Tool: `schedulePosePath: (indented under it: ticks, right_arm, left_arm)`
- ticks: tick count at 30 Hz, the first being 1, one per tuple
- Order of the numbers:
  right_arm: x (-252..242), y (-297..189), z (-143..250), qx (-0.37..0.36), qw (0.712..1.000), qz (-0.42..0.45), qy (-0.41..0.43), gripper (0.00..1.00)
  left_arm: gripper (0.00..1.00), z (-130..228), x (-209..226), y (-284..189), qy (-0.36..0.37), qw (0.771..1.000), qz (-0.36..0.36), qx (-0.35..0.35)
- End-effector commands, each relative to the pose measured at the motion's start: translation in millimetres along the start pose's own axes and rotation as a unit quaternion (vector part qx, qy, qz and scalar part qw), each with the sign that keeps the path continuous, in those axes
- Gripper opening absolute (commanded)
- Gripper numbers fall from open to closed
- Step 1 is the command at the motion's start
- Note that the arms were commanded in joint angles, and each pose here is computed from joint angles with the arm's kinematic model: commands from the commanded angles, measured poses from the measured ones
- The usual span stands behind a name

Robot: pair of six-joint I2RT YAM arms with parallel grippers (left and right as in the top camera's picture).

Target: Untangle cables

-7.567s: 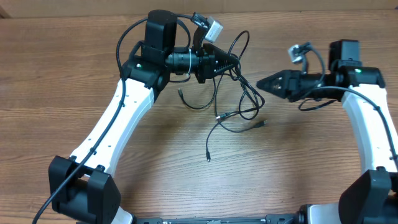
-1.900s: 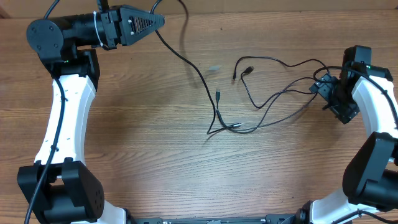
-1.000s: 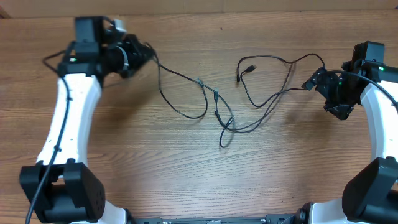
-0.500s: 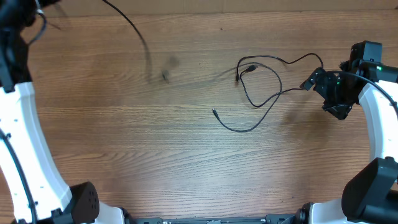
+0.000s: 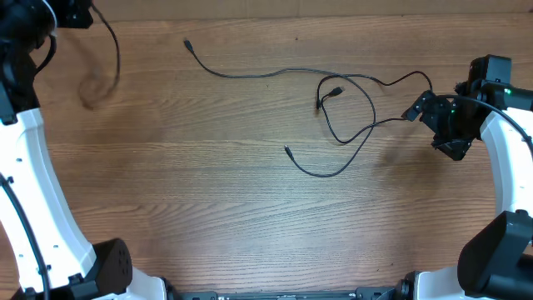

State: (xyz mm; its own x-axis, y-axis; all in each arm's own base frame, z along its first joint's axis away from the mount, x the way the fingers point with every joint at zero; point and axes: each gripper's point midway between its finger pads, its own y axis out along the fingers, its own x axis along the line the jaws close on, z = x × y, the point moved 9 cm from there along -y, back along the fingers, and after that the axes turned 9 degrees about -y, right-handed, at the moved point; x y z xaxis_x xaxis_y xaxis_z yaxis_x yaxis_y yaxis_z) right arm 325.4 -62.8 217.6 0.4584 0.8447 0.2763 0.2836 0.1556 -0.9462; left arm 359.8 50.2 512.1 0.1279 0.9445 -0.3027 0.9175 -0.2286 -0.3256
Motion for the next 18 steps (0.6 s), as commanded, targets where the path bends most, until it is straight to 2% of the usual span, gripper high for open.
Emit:
schedulePosePath:
  ticks: [1, 12, 18]
  right_arm:
    - [3, -10, -2, -0.015, 1.000, 0.000, -0.009, 1.00]
    - [3, -10, -2, -0.016, 1.000, 0.000, -0.009, 1.00]
    - [3, -10, -2, -0.016, 1.000, 0.000, -0.003, 1.00]
  left_arm:
    - [0.04, 2, 0, 1, 0.022, 1.000, 0.000, 0.007]
    - [0.04, 17, 1, 0, -0.004, 0.998, 0.000, 0.055]
    - [0.04, 36, 2, -2, -0.032, 0.993, -0.006, 0.111]
